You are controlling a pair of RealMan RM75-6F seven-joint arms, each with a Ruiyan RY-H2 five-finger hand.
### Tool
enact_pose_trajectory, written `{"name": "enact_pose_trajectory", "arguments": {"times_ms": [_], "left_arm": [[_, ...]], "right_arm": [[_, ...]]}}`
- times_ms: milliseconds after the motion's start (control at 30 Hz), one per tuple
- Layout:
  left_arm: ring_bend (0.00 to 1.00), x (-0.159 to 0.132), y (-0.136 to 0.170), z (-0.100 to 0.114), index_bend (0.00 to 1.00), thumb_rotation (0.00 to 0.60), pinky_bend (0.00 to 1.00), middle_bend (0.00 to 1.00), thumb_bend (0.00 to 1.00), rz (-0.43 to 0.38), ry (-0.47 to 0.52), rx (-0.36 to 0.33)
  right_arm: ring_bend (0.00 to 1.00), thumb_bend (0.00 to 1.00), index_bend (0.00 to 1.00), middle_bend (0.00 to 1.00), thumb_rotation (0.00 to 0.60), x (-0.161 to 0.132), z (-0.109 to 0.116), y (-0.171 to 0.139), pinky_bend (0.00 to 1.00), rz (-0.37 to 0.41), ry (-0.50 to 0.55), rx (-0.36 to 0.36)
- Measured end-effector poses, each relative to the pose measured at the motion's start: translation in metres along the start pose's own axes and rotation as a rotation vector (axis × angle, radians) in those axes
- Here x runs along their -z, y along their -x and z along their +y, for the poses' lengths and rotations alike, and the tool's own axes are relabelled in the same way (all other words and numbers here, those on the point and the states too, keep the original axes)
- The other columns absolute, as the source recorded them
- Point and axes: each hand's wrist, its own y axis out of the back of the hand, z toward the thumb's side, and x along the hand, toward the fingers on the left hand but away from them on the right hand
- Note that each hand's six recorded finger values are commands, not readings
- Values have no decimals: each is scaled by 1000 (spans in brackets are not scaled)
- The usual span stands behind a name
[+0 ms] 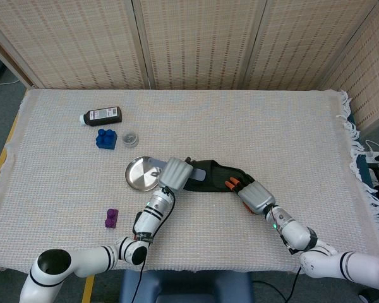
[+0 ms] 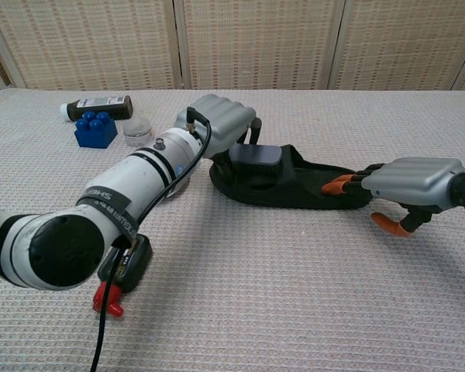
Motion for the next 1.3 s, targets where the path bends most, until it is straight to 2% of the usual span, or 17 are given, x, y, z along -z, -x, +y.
{"name": "enact_pose_trajectory", "arguments": {"times_ms": [133, 267, 500, 733, 1067, 1300], "left_arm": [[804, 11, -4, -5, 406, 600, 1000, 462, 386, 29, -26, 13], [804, 14, -5, -7, 406, 600, 1000, 464, 386, 47, 2, 33], [804, -9, 2, 3, 406, 600, 1000, 463, 385, -10, 42, 9], [804, -19, 4, 7, 406, 600, 1000, 463, 385, -31, 15, -14], [804, 0, -2, -1, 406, 600, 1000, 467, 386, 15, -61, -13], [804, 15, 0, -14, 404, 600, 1000, 464, 385, 52, -54, 41]], "right_arm": [[0, 646, 0, 0, 600, 1, -1, 0, 0, -1, 0, -2], [0, 646, 0, 0, 600, 1, -1, 0, 0, -1, -1, -1], [0, 647, 0, 0, 600, 0, -2, 0, 0, 0, 2, -5], [0, 646, 0, 0, 600, 0, -1, -2, 0, 1, 7, -2], [0, 646, 0, 0, 600, 3, 1, -3, 0, -4, 9, 6], [0, 646, 0, 0, 600, 3, 5, -7, 0, -7, 16, 26]]}}
